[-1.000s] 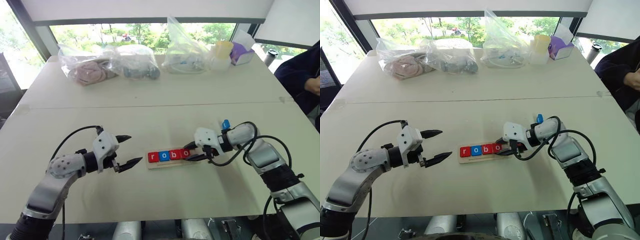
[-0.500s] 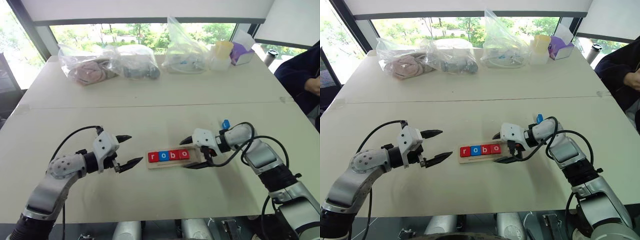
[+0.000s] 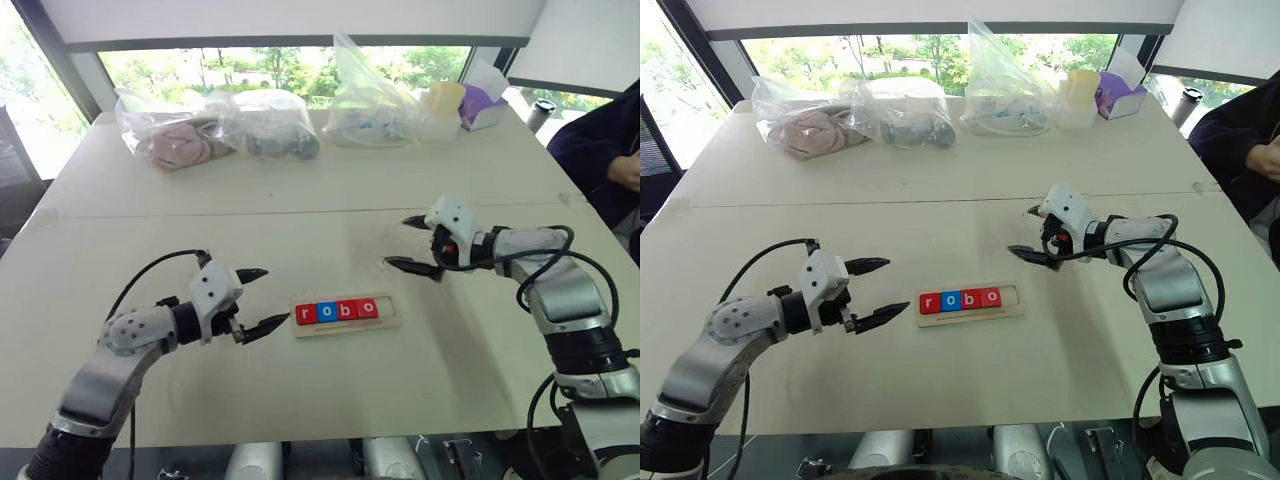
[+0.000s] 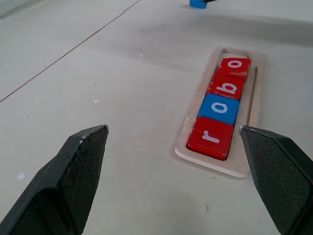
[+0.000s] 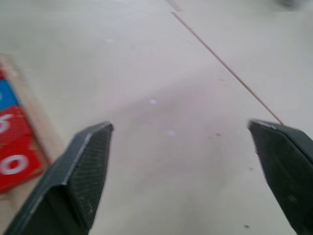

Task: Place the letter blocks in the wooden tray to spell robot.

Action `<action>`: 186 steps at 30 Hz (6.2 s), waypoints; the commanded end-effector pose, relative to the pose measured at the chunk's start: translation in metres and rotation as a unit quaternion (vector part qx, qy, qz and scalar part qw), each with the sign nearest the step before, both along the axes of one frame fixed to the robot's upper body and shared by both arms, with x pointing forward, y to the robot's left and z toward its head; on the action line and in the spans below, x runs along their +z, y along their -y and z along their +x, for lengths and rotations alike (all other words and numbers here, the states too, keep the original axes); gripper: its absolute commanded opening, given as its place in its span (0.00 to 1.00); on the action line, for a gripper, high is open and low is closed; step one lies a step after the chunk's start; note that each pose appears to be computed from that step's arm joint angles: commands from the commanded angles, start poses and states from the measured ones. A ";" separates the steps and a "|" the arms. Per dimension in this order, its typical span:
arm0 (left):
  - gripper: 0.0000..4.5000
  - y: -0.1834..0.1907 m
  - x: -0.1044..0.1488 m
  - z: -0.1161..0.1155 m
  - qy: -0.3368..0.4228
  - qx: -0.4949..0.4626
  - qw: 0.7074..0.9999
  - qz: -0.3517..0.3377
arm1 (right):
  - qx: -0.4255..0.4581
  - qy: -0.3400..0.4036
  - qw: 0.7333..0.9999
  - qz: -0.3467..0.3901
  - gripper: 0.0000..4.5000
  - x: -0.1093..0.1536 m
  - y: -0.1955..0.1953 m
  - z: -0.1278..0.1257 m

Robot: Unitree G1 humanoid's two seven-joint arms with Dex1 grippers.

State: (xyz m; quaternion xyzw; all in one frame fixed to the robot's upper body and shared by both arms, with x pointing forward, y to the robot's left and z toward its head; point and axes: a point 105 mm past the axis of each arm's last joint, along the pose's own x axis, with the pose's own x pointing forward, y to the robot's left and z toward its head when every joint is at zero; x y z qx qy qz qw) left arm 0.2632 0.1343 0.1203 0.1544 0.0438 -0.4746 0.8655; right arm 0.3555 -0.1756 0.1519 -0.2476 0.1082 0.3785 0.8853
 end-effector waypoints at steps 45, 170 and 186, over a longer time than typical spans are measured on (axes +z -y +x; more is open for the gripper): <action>1.00 0.008 0.006 0.012 0.025 -0.023 0.999 -0.005 | -0.435 -0.126 0.880 0.140 0.48 -0.058 0.083 -0.002; 1.00 0.001 0.008 -0.002 0.027 0.020 0.999 -0.010 | 0.318 -0.100 0.935 -0.118 0.67 -0.048 -0.033 -0.044; 1.00 -0.002 0.008 -0.010 0.003 0.020 1.000 -0.015 | 0.248 -0.110 0.959 -0.083 1.00 -0.018 -0.006 -0.044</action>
